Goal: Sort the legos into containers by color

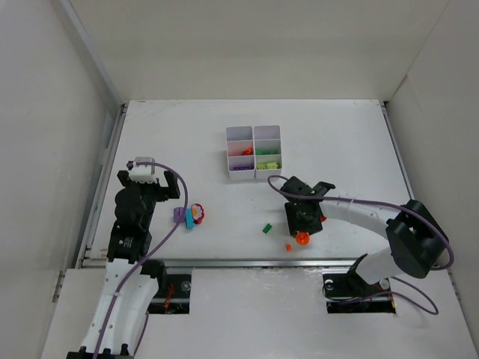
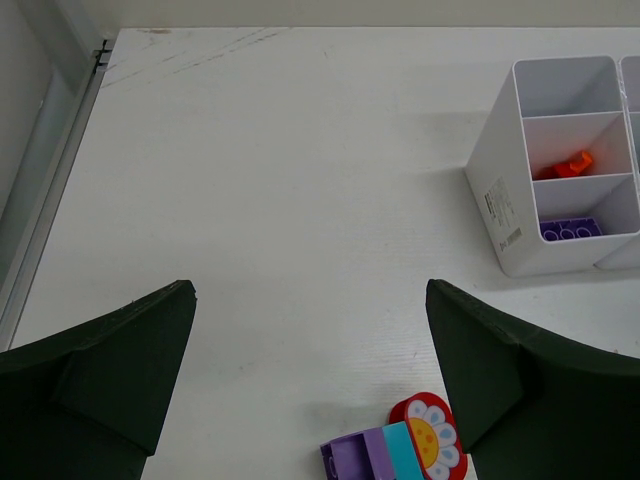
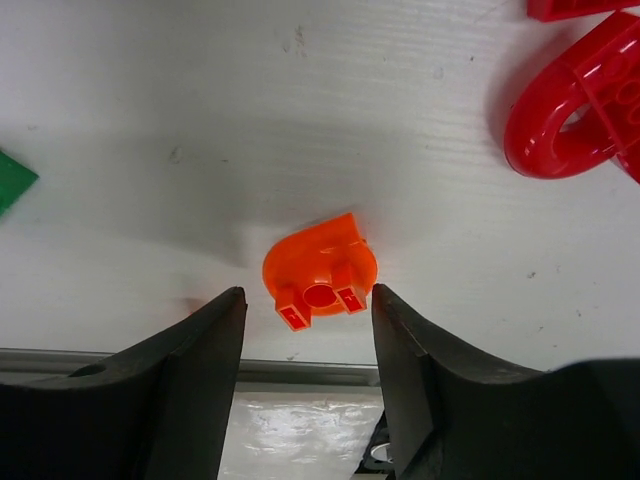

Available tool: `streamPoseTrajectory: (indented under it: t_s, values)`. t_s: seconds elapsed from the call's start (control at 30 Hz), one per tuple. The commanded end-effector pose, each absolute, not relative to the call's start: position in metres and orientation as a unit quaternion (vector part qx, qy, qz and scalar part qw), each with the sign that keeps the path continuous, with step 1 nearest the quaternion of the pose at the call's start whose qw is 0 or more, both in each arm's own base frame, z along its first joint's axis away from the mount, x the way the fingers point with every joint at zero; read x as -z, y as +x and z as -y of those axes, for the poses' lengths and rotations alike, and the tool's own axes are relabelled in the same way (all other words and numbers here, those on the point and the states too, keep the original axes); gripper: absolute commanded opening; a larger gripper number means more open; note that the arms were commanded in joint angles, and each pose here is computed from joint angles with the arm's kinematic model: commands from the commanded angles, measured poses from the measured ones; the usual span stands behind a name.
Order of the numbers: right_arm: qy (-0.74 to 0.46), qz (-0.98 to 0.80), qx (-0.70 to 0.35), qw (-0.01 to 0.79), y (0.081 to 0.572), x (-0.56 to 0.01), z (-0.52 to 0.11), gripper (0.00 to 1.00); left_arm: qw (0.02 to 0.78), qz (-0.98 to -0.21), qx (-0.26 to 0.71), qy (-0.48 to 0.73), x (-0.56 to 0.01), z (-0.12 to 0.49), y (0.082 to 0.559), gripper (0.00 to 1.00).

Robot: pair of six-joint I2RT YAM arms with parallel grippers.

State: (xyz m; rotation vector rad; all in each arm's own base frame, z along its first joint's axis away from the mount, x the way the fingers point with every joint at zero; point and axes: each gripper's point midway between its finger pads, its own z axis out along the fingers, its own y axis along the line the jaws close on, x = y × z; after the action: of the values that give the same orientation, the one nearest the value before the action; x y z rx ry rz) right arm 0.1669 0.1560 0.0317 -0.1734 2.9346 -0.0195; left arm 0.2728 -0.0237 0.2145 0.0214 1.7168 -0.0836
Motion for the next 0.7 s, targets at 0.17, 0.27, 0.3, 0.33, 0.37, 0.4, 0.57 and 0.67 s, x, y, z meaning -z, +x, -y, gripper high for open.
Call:
streamPoseTrajectory:
  t_s: [0.17, 0.27, 0.3, 0.33, 0.37, 0.4, 0.57, 0.67]
  values:
    - [-0.056, -0.993, -0.008, 0.101, 0.162, -0.028, -0.16, 0.49, 0.674, -0.737, 0.044, 0.009, -0.228, 0.026, 0.275, 0.99]
    - [-0.051, -0.994, -0.009, 0.101, 0.162, -0.028, -0.16, 0.39, 0.674, -0.737, 0.044, 0.009, -0.228, 0.026, 0.275, 0.99]
    - [-0.051, -0.993, -0.005, 0.104, 0.163, -0.028, -0.159, 0.37, 0.674, -0.737, 0.044, 0.009, -0.228, 0.026, 0.275, 0.99]
    - [-0.051, -0.993, -0.005, 0.104, 0.163, -0.028, -0.159, 0.3, 0.674, -0.737, 0.044, 0.009, -0.228, 0.026, 0.275, 0.99]
    - [-0.051, -0.993, -0.005, 0.104, 0.163, -0.028, -0.159, 0.29, 0.674, -0.737, 0.044, 0.009, -0.228, 0.026, 0.275, 0.99]
    - [-0.051, -0.993, -0.005, 0.104, 0.163, -0.028, -0.159, 0.28, 0.674, -0.737, 0.044, 0.009, -0.228, 0.026, 0.275, 0.99]
    - [-0.055, -0.992, -0.011, 0.111, 0.166, -0.035, -0.162, 0.12, 0.674, -0.737, 0.044, 0.009, -0.228, 0.026, 0.275, 0.99]
    - [-0.051, -0.99, -0.007, 0.129, 0.174, -0.048, -0.165, 0.07, 0.674, -0.737, 0.044, 0.009, -0.228, 0.026, 0.275, 0.99]
